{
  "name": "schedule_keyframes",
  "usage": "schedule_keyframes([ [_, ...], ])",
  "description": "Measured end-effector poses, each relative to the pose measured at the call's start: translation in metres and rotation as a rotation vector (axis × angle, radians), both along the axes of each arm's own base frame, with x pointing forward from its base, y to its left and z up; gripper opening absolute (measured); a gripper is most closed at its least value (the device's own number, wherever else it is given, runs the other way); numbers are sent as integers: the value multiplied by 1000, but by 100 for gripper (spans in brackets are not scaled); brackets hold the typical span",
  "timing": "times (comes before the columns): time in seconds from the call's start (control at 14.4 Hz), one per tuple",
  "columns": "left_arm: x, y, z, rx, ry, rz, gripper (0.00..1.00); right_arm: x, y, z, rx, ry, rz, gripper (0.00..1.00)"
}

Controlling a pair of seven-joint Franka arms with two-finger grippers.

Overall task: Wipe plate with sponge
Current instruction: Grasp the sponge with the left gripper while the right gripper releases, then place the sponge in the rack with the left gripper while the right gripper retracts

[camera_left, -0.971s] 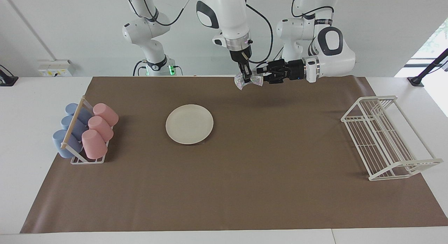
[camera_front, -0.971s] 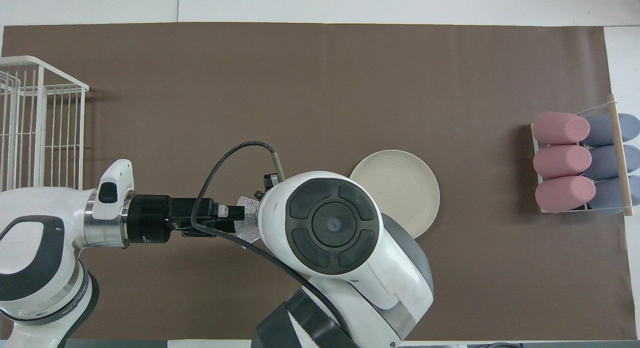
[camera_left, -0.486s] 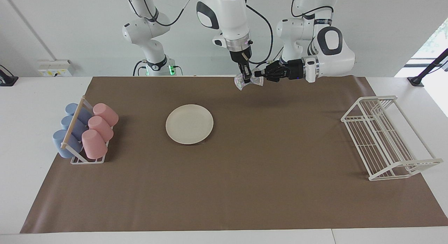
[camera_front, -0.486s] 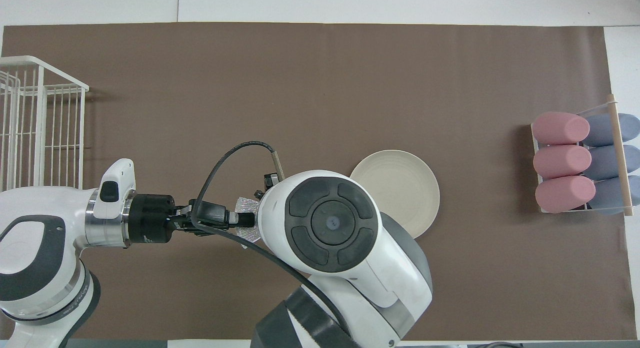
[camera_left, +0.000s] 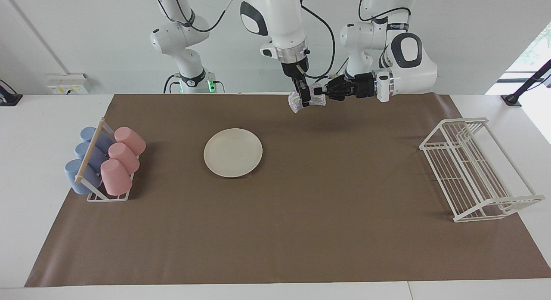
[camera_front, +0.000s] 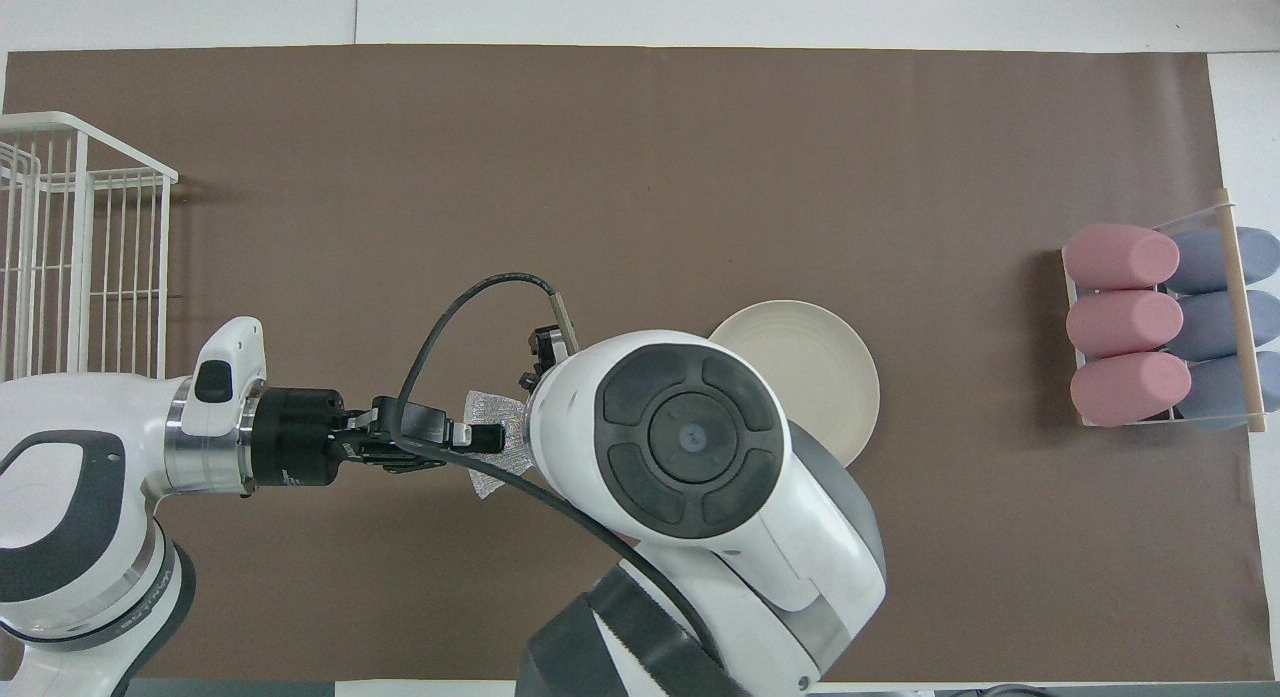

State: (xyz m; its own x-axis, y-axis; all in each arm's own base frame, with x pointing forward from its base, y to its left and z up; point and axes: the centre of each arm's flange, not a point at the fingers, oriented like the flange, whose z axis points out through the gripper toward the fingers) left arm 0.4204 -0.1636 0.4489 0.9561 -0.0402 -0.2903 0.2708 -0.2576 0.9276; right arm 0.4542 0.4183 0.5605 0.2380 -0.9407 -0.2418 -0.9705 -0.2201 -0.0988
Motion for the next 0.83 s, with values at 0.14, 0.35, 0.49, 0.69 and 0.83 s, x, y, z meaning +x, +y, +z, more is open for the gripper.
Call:
schedule_keyframes([
  [0.14, 1, 14, -6, 81, 13, -10, 5, 17, -36, 15, -14, -45, 89, 100],
  [0.35, 11, 58, -7, 225, 22, 14, 5, 46, -122, 34, -73, -79, 319, 100],
  [0.49, 20, 87, 1, 334, 41, 39, 5, 59, -179, 38, -104, -73, 499, 100],
  [0.69, 34, 105, 13, 482, 66, 70, 5, 68, -259, 36, -108, -34, 757, 100],
  [0.83, 39, 110, 10, 566, 84, 77, 5, 70, -301, 35, -93, -18, 859, 100],
])
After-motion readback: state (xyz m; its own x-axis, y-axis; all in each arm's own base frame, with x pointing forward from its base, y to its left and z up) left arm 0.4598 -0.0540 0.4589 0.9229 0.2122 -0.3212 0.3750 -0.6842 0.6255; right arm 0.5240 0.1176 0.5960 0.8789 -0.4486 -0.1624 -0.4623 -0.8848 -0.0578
